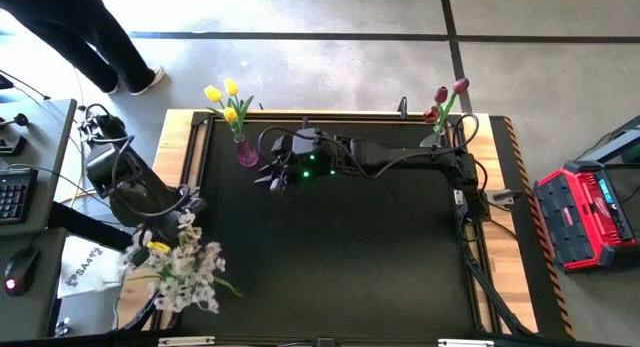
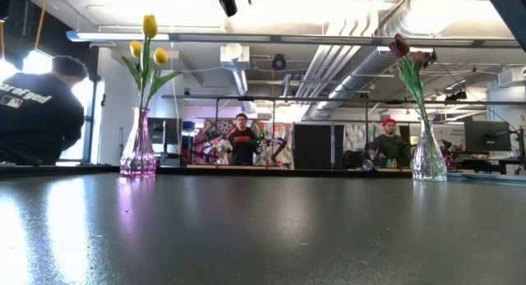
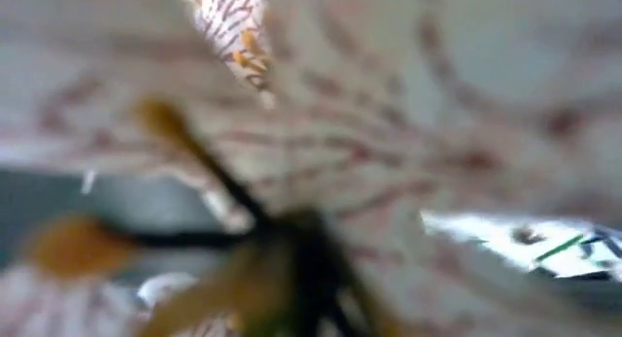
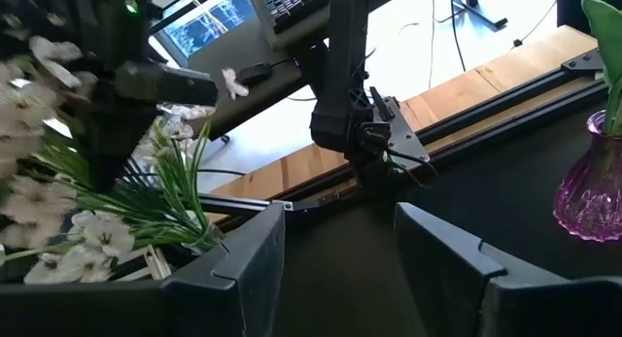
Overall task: Sort flowers into vase by color
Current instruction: Put the white flowers into the bottom transparent vase
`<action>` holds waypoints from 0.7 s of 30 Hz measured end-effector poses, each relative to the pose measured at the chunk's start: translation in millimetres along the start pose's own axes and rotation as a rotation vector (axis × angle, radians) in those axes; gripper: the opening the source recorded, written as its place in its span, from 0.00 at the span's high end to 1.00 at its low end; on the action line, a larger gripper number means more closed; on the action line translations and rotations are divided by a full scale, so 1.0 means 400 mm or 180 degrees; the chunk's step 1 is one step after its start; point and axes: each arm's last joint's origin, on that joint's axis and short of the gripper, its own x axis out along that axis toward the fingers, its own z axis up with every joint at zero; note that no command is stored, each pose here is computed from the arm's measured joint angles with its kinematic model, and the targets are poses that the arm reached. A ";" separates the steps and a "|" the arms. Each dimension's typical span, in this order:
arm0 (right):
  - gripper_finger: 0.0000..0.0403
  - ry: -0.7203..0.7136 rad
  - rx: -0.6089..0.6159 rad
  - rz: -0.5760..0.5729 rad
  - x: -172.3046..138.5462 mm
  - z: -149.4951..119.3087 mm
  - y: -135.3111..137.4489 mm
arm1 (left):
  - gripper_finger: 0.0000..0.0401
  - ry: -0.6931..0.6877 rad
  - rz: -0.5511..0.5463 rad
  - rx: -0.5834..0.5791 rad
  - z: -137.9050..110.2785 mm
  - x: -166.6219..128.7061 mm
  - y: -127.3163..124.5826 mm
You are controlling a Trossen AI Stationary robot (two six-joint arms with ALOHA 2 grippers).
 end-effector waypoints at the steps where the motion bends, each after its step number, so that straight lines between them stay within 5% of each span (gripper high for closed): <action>1: 0.55 0.0004 0.0000 -0.0001 0.000 0.000 0.000 | 0.99 0.0017 0.0023 -0.0005 -0.008 0.007 0.000; 12: 0.55 0.0023 0.0000 0.0003 0.000 -0.002 0.000 | 0.99 -0.0213 0.0085 -0.0023 -0.068 0.065 0.002; 21: 0.55 0.0061 0.0008 0.0084 0.000 -0.002 0.002 | 0.99 -0.0610 -0.0070 0.0014 -0.021 0.006 -0.011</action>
